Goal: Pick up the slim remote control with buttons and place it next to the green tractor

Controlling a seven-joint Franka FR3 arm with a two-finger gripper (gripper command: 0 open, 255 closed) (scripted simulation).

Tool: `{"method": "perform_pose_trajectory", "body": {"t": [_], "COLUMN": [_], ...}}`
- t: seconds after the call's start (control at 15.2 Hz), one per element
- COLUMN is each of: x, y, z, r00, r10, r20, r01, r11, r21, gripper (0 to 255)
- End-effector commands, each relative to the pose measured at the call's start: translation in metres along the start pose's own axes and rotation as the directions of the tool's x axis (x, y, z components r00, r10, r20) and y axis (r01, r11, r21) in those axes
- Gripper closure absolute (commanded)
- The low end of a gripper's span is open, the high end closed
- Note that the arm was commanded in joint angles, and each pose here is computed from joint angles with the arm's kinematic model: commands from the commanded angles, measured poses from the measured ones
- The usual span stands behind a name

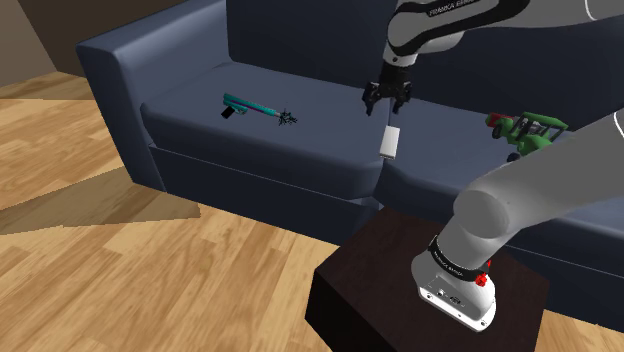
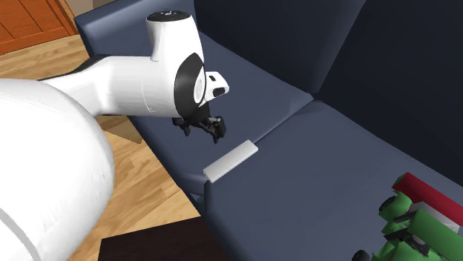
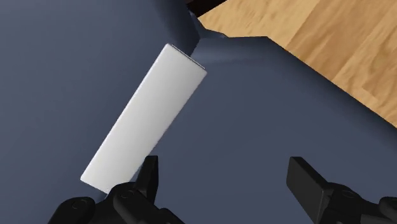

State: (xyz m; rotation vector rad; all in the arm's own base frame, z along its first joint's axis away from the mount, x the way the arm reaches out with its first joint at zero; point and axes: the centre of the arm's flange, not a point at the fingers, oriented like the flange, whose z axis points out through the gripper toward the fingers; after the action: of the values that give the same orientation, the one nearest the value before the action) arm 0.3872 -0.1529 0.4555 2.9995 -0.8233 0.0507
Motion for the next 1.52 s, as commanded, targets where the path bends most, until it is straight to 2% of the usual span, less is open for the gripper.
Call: {"method": "perform_pose_trajectory", "body": {"t": [0.0, 0.2, 0.46, 0.53, 0.99, 1.45], "x": [0.012, 0.023, 0.032, 0.033, 0.031, 0.031], "y": [0.018, 0.042, 0.078, 0.081, 0.082, 0.082], "z": [0.019, 0.047, 0.085, 0.088, 0.128, 0.128], "r00": [0.996, 0.976, 0.925, 0.919, 0.919, 0.919], "r10": [0.089, 0.215, 0.379, 0.393, 0.393, 0.393], "r20": [0.008, 0.020, 0.032, 0.033, 0.033, 0.033], "r01": [-0.089, -0.215, -0.377, -0.391, -0.391, -0.391], "r11": [0.996, 0.976, 0.925, 0.919, 0.919, 0.919], "r21": [-0.009, -0.023, -0.044, -0.046, -0.046, -0.046], "gripper": [0, 0, 0, 0, 0, 0]}}
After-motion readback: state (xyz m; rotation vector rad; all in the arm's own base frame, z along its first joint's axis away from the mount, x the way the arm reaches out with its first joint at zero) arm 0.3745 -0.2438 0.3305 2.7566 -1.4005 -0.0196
